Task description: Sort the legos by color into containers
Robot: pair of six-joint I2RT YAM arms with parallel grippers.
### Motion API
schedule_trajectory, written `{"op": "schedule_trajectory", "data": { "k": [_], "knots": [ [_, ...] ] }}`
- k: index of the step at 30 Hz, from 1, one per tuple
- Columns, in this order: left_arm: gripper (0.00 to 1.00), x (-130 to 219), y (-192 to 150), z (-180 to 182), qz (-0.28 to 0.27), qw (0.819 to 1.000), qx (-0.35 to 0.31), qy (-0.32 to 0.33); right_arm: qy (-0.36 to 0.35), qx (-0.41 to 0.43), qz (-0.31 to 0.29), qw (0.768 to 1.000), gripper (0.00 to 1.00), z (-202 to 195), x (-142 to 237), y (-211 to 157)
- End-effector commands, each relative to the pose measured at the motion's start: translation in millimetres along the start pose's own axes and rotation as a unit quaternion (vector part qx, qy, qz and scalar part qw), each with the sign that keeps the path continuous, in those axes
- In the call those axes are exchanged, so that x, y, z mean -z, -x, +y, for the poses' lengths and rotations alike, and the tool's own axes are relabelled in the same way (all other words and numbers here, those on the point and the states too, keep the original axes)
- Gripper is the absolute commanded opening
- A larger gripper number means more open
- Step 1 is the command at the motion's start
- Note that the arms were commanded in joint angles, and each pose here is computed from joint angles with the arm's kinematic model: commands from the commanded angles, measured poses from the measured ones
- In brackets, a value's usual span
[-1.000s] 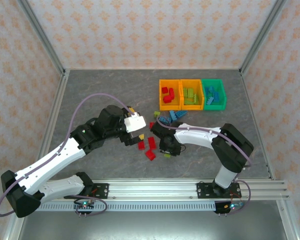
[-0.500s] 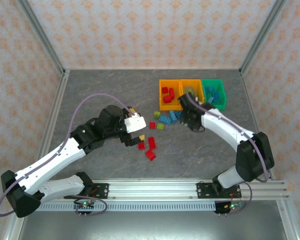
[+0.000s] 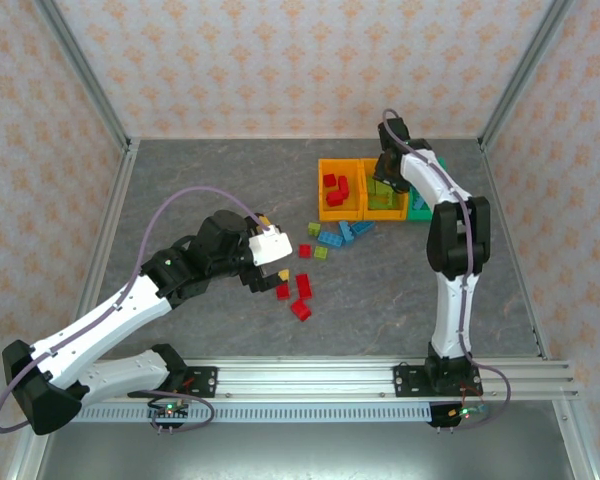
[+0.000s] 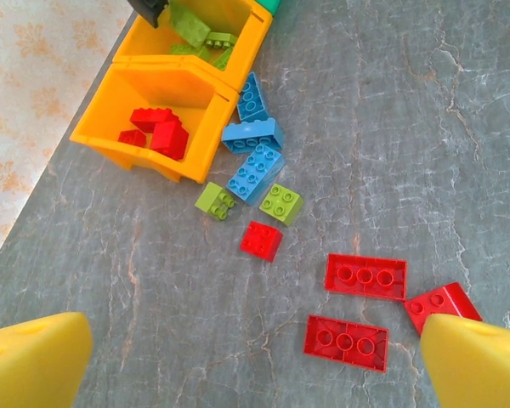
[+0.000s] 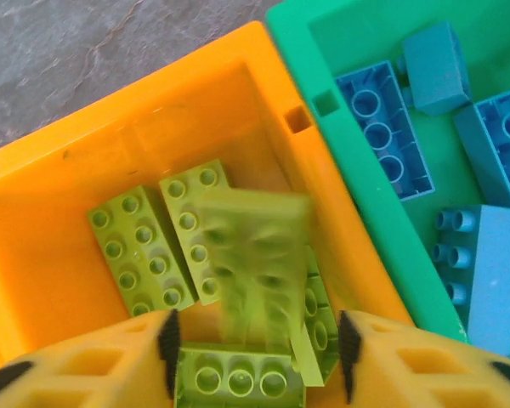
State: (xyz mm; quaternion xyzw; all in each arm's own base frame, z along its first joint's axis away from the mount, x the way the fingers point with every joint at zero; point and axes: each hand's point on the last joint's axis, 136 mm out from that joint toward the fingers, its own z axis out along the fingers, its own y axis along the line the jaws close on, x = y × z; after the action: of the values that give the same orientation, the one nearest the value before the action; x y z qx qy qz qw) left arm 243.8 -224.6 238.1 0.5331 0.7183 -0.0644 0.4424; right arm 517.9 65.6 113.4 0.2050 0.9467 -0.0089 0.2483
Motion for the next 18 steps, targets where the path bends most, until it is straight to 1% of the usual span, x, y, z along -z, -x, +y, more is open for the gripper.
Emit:
{"op": "schedule_trajectory", "data": {
  "k": [1, 2, 5, 8, 11, 14, 16, 18],
  "knots": [
    [1.00, -5, -3, 5, 0.004, 1.000, 0.001, 0.010, 0.021, 0.010, -0.007, 1.000, 0.58, 2, 48, 6],
    [1.00, -5, -3, 4, 0.005, 1.000, 0.002, 0.008, 0.029, 0.005, -0.012, 1.000, 0.59, 0, 59, 4],
    [1.00, -6, -2, 3, 0.005, 1.000, 0.004, 0.004, 0.059, -0.009, -0.019, 0.998, 0.59, -6, 87, -16],
    [1.00, -6, -1, 3, 0.003, 1.000, 0.004, 0.001, 0.096, 0.007, -0.031, 0.995, 0.59, -5, 110, -52],
    [1.00, -7, 0, 3, 0.003, 1.000, 0.005, 0.001, 0.124, 0.041, -0.018, 0.991, 0.58, 0, 122, -94],
    [1.00, -8, -1, 3, 0.004, 1.000, 0.005, 0.000, 0.153, 0.076, -0.003, 0.985, 0.58, 15, 125, -132],
    [1.00, -8, -1, 2, 0.004, 1.000, 0.005, -0.002, 0.163, 0.097, 0.009, 0.982, 0.58, 28, 121, -153],
    [1.00, -10, -2, 2, 0.007, 1.000, 0.005, -0.002, 0.163, 0.106, 0.024, 0.981, 0.58, 37, 108, -169]
  ]
}}
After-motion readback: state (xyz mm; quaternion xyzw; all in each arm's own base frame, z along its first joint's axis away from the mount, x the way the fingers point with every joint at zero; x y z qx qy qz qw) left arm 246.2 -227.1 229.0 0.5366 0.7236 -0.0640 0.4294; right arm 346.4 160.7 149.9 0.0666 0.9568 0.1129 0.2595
